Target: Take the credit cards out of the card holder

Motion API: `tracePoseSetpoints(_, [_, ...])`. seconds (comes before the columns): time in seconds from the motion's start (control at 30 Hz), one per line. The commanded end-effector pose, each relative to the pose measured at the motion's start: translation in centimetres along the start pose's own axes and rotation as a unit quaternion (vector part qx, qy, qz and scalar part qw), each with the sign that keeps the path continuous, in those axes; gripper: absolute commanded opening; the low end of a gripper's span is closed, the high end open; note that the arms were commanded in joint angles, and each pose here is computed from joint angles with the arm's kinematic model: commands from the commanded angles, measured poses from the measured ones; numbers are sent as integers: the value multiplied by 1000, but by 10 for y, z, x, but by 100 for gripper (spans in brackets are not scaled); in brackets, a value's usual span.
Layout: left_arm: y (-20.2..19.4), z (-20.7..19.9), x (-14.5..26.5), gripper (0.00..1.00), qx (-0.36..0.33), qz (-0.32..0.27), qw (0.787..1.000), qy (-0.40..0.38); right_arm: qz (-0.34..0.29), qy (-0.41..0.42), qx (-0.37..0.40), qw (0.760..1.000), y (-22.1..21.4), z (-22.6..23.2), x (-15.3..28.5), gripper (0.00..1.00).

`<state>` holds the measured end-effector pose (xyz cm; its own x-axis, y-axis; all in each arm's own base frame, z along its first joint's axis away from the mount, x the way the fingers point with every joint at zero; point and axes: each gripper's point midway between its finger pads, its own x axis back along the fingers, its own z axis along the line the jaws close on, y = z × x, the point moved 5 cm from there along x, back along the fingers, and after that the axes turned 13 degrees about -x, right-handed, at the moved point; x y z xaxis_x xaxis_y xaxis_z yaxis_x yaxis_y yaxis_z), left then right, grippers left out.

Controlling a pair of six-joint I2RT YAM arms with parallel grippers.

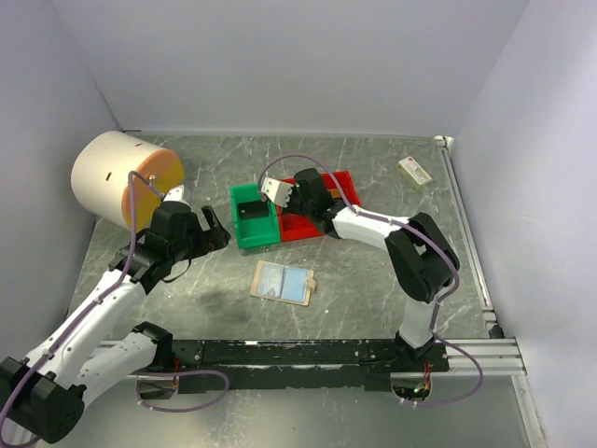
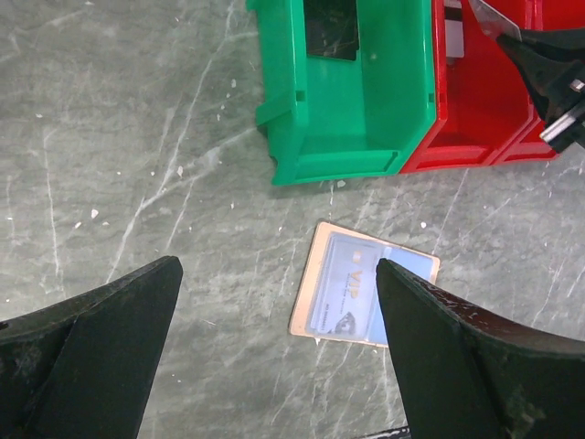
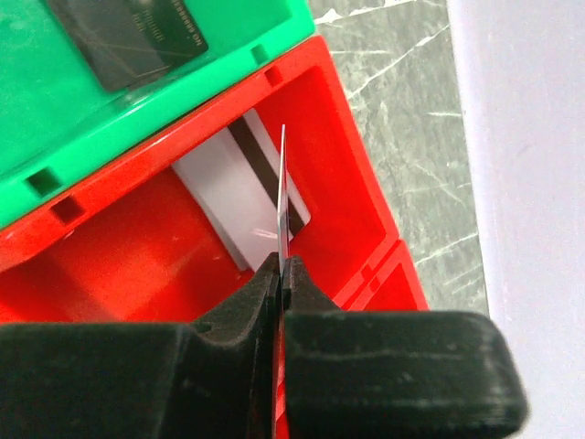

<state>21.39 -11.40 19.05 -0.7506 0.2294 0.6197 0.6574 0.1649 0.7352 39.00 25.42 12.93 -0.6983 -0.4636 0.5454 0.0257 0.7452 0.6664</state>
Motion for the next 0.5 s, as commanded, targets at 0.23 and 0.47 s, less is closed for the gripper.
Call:
tracePoseSetpoints(0.23, [23, 2, 3, 100, -25, -15, 999, 31, -3, -22, 33, 999, -2, -13, -33, 0])
tracePoseSetpoints(0.47, [28, 1, 1, 100, -28, -19, 999, 34, 6, -22, 54, 998, -12, -10, -48, 1])
